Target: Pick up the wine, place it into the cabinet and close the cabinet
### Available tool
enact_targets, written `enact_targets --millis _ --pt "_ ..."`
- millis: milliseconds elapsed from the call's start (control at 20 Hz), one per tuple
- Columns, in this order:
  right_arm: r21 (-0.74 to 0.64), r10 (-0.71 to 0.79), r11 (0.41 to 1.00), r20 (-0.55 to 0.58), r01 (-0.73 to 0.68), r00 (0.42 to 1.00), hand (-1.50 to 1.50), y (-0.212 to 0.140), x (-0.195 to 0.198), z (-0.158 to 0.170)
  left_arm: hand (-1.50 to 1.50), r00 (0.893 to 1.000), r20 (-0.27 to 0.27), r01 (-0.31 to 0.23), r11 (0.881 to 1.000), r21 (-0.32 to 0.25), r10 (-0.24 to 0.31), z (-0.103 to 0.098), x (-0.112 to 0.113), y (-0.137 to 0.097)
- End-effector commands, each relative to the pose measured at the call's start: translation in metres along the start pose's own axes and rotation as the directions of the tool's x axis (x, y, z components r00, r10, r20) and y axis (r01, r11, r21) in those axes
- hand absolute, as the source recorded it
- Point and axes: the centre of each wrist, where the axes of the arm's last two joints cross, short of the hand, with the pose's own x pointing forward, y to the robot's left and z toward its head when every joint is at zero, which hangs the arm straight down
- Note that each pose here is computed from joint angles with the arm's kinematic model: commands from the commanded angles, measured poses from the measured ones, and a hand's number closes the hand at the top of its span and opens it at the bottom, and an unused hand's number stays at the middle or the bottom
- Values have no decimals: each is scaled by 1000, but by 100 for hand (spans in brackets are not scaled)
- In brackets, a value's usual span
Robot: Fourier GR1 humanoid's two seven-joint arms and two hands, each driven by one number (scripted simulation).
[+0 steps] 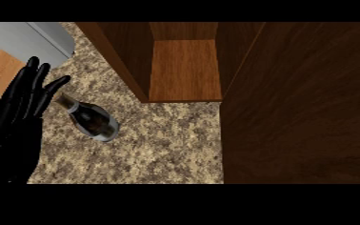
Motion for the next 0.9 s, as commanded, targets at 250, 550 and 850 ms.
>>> enact_targets --millis 250,550,850 --pt "4 -56 998 -39 56 998 -150 0 5 20 -150 952 -91 -302 837 -456 293 5 -19 8" --pt "187 -136 968 -167 167 976 -150 6 28 33 -150 782 -399 -618 672 -407 478 23 -14 12" --pt "187 -141 967 -160 170 977 -150 10 67 35 -150 761 -420 -645 643 -413 494 11 40 22"
